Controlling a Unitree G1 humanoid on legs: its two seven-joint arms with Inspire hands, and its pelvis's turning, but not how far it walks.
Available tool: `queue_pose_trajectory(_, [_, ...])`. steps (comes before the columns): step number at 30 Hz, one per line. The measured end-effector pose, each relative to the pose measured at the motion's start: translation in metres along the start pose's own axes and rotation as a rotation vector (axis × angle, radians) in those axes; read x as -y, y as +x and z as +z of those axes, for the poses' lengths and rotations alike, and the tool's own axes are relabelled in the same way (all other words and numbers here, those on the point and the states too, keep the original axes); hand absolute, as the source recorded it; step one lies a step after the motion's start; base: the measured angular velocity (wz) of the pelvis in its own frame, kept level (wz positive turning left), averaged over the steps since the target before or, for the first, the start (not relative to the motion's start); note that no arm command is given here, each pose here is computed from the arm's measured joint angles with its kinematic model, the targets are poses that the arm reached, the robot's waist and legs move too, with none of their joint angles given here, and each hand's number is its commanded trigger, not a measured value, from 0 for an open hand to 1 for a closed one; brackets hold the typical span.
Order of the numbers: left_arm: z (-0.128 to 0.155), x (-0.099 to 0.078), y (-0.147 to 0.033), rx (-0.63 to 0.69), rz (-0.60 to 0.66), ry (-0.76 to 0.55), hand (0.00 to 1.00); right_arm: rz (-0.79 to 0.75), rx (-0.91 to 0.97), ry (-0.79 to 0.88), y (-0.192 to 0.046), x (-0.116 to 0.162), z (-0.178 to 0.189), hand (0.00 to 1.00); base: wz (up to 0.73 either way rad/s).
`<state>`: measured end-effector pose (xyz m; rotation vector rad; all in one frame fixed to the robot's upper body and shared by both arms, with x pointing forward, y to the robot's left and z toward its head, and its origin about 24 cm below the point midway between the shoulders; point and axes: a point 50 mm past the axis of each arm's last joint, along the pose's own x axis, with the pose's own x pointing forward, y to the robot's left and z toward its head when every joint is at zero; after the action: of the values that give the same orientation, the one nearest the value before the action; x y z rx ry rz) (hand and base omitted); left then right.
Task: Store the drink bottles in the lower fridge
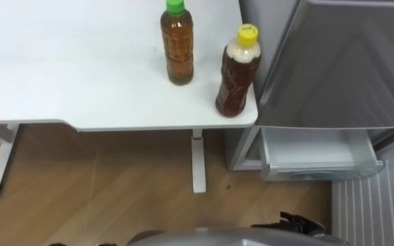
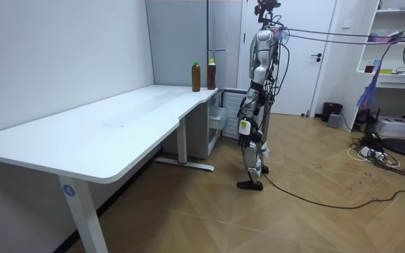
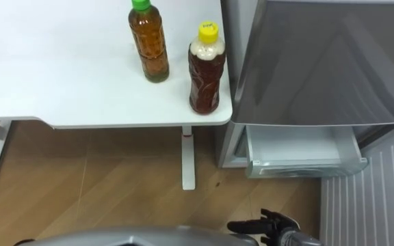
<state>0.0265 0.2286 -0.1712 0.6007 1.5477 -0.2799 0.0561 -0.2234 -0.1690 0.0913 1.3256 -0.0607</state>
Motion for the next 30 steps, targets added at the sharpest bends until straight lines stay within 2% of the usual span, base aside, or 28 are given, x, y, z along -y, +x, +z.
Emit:
queue_pose_trajectory(2, [-0.001,0.0,0.0,-0.001,0.005,-0.023,0.0,0.0,0.0,0.0,0.0,0.0,0.0,0.0,-0.03])
queue_pose_trajectory(6, [-0.008,0.002,0.0,-0.012,0.028,-0.155,0.0,-0.006,-0.004,0.014,0.0,0.001,-0.003,0.0,0.0])
queue_pose_trajectory(14, [-0.021,0.003,0.0,-0.038,0.055,-0.517,0.0,-0.012,-0.015,0.038,-0.001,0.004,-0.006,0.0,0.0])
queue_pose_trajectory(17, [-0.031,0.006,0.0,-0.065,0.064,-0.724,0.0,-0.018,-0.023,0.055,-0.002,0.006,-0.007,0.0,0.0])
queue_pose_trajectory(19, [-0.038,0.005,-0.001,-0.082,0.092,-0.917,0.0,-0.018,-0.025,0.075,-0.002,0.007,-0.008,0.0,0.0])
queue_pose_trajectory(24, [-0.041,0.003,-0.001,-0.091,0.144,-1.218,0.0,-0.019,-0.037,0.079,-0.002,0.007,-0.009,0.0,0.0])
queue_pose_trajectory(27, [-0.038,-0.005,-0.002,-0.069,0.181,-1.384,0.0,-0.022,-0.038,0.086,-0.002,0.008,-0.009,0.0,0.0])
queue_pose_trajectory(29, [-0.035,-0.014,-0.003,-0.051,0.203,-1.525,0.0,-0.027,-0.039,0.097,-0.003,0.008,-0.01,0.0,0.0])
queue_pose_trajectory(30, [-0.034,-0.02,-0.004,-0.036,0.215,-1.64,0.0,-0.032,-0.048,0.107,-0.003,0.009,-0.013,0.0,0.0])
